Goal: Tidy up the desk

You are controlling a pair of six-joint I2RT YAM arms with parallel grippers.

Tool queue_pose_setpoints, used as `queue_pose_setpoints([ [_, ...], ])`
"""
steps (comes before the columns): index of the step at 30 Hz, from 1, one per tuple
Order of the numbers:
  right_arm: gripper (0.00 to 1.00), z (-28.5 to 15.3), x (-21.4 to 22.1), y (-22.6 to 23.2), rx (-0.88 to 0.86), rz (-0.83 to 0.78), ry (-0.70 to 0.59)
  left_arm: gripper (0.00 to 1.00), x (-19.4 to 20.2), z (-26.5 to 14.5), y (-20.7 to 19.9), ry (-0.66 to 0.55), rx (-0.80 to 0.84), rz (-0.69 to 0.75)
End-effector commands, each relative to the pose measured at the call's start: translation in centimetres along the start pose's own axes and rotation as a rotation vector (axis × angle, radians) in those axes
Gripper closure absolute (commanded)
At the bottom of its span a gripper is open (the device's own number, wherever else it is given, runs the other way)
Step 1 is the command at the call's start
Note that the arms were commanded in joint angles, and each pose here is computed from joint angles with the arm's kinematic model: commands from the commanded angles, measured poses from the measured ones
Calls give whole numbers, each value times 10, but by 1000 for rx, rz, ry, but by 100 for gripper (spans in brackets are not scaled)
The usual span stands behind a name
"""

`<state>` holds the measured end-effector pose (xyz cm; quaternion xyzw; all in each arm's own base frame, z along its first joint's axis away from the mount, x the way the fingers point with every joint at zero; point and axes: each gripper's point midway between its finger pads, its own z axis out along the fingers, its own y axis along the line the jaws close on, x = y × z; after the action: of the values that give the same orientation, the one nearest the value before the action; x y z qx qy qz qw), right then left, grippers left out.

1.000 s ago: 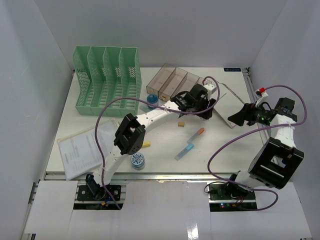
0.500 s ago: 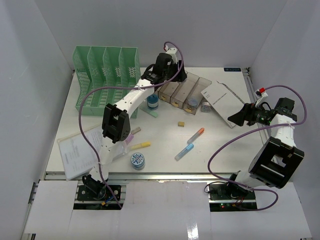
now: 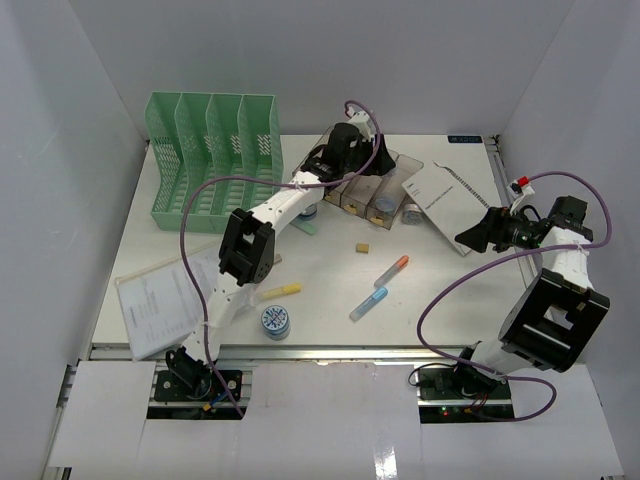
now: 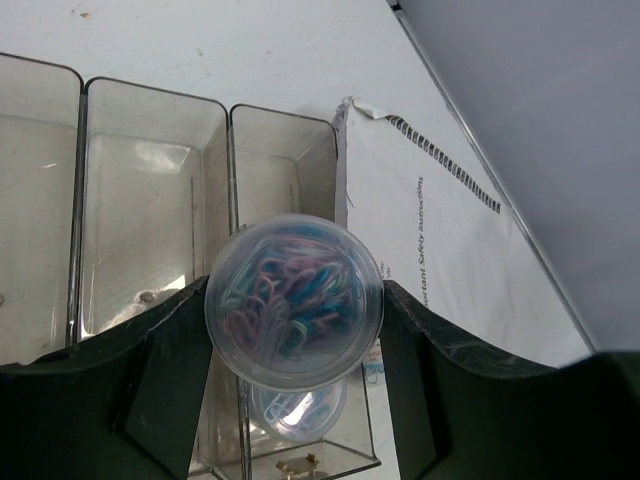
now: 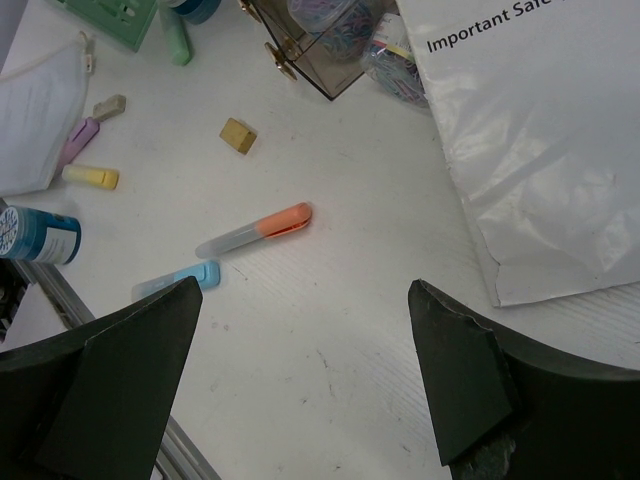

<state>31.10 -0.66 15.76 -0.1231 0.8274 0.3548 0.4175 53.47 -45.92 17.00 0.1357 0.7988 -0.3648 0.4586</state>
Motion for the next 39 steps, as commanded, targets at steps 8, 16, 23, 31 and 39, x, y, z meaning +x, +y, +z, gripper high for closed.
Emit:
queue_pose_setpoints([
  [8, 10, 0, -1, 0, -18, -5, -16, 100, -8, 14, -15, -69, 94, -60],
  [16, 10, 0, 0, 1, -22, -2, -16, 100, 1, 20, -23, -60, 122, -92],
  [23, 10, 0, 0, 1, -22, 0, -16, 100, 1, 21, -32, -65, 147, -102],
  [31, 10, 0, 0, 1, -22, -1, -16, 96, 9, 26, -36, -55, 156, -115],
  [39, 10, 0, 0, 1, -23, -2, -15, 83, 14, 33, -38, -57, 169, -151],
])
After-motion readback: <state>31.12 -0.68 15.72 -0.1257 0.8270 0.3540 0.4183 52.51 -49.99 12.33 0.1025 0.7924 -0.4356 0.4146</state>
